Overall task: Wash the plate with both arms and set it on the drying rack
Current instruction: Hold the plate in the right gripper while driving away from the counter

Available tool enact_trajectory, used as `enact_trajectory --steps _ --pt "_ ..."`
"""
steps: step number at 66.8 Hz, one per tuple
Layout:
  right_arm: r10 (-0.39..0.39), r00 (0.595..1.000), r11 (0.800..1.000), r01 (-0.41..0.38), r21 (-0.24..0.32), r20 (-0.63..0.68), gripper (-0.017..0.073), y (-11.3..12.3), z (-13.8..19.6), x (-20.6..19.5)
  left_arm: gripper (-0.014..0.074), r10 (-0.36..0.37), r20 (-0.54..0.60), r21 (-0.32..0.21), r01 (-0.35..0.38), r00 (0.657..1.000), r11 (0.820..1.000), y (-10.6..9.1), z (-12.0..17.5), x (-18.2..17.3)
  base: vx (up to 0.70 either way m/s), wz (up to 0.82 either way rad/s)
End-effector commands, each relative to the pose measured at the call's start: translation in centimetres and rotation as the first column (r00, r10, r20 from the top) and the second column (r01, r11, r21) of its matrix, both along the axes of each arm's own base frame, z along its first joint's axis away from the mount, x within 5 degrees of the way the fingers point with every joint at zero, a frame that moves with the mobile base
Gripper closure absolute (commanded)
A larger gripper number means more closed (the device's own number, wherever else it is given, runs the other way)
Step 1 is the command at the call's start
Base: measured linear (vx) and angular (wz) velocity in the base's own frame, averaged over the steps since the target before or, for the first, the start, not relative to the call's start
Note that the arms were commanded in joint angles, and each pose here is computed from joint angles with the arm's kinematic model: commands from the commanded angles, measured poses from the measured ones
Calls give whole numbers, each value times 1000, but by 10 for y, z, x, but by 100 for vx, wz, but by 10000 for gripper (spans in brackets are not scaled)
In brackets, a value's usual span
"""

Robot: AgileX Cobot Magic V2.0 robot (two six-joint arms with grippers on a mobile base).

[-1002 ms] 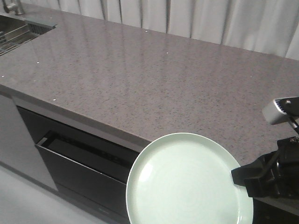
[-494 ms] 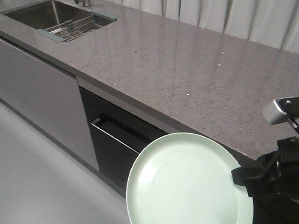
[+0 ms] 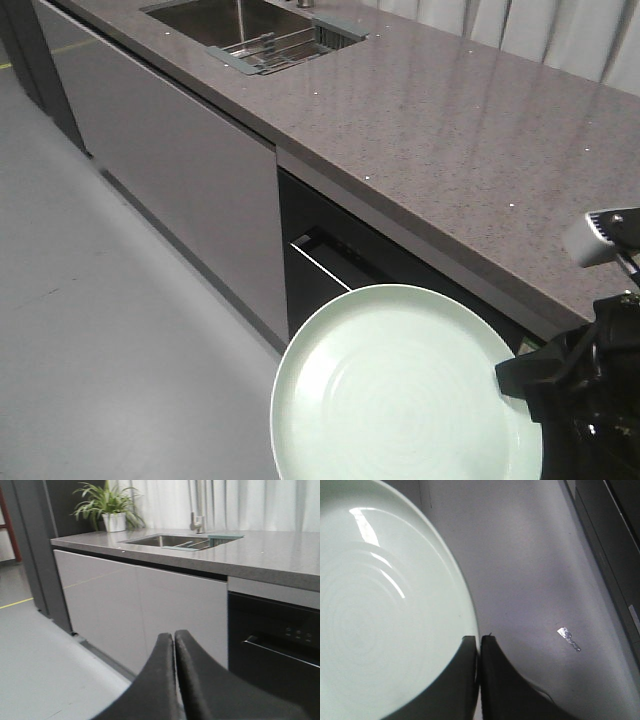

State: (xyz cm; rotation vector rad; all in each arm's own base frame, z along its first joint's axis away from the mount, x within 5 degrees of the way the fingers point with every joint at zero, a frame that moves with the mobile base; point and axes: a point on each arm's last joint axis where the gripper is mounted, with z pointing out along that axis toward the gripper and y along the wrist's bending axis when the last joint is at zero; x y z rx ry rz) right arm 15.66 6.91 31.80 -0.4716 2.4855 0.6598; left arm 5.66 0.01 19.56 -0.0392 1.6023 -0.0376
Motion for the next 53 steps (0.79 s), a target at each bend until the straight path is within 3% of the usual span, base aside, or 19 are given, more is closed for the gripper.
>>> enact_trajectory --steps 1,53 --pt "-15 998 999 12 47 63 564 2 13 1 600 -6 112 -3 6 994 1000 0 16 -2 -6 34" --pt "-3 999 999 1 44 47 564 2 12 0 600 -6 112 -3 6 994 1000 0 16 -2 -4 39"
